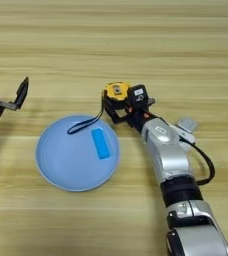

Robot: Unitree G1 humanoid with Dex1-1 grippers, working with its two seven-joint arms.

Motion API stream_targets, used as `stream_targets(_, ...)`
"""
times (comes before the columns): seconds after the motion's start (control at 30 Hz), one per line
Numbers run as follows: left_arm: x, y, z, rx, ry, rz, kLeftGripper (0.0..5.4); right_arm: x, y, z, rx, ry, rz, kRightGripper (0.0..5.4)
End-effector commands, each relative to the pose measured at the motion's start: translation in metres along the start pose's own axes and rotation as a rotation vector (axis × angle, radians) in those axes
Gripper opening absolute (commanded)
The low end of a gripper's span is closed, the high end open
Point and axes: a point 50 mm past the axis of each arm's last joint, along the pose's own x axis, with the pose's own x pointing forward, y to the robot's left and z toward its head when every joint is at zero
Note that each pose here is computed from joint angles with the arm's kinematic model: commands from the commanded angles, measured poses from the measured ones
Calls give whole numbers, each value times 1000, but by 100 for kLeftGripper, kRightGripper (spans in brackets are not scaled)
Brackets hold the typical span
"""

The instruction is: Move the objects on the table

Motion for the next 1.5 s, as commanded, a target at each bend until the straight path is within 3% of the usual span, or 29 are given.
stream_targets(0.03, -1, 0, 1, -4, -5, 2, 540, 10, 6, 2, 47, -3, 11, 476)
stream_targets(0.27, -2, 1, 1, -4, -3, 3, 540, 10, 10, -15, 50, 64, -2, 476)
stream_targets(0.67, -2, 2, 0, -5, 1, 2, 540, 11, 9, -17, 39, 80, -10, 476)
stream_targets(0.7, -2, 2, 0, -5, 1, 1, 540, 11, 9, -17, 39, 79, -10, 512)
stream_targets(0.87, -2, 3, 0, -5, 0, 0, 540, 11, 9, -13, 30, 58, -15, 536)
stream_targets(1.17, -1, 3, 0, -6, 0, 0, 540, 11, 11, 11, -61, -71, -11, 536)
stream_targets(1.5, -1, 2, 0, -6, 0, 1, 540, -4, 11, 59, -132, -298, 57, 536)
